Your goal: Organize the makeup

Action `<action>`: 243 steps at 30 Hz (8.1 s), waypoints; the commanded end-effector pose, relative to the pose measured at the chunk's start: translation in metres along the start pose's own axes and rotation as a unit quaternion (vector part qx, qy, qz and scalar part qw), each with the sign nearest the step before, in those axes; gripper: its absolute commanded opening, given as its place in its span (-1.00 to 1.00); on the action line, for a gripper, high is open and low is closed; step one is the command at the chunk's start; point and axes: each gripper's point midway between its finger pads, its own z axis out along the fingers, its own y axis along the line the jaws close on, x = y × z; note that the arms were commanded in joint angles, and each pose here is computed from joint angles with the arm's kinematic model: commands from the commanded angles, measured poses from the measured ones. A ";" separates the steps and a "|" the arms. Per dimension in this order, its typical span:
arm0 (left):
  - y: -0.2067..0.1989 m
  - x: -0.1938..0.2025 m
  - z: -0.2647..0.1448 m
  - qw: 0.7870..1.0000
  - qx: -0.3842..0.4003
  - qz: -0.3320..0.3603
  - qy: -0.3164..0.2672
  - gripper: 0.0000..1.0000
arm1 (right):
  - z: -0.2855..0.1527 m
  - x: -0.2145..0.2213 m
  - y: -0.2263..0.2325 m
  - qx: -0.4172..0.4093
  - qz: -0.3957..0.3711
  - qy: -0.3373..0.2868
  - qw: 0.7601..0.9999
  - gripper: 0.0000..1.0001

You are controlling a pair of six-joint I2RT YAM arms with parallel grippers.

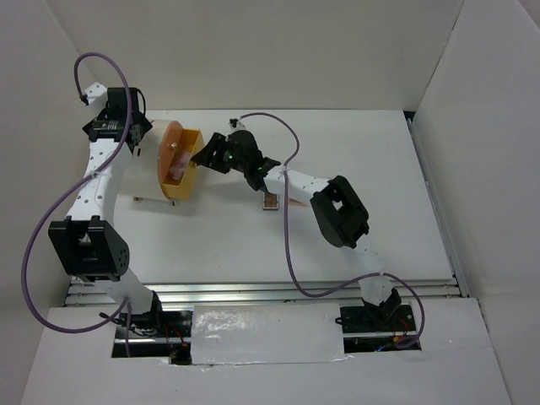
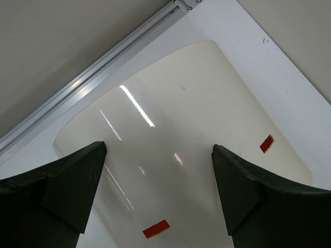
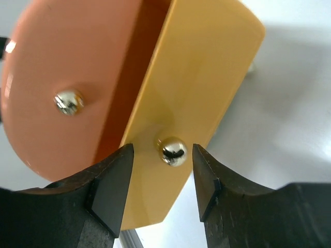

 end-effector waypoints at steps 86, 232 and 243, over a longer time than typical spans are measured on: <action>0.006 0.017 -0.039 0.999 0.008 -0.048 -0.016 0.99 | 0.090 0.064 -0.034 -0.138 0.230 0.071 0.961 0.02; -0.212 0.395 -0.116 0.842 0.288 0.364 0.275 -0.40 | -0.496 -0.020 -0.006 0.157 -0.167 -0.177 0.957 1.00; -0.230 0.225 -0.178 0.832 0.370 0.394 0.127 -0.50 | -0.490 -0.018 -0.007 0.153 -0.168 -0.167 0.959 1.00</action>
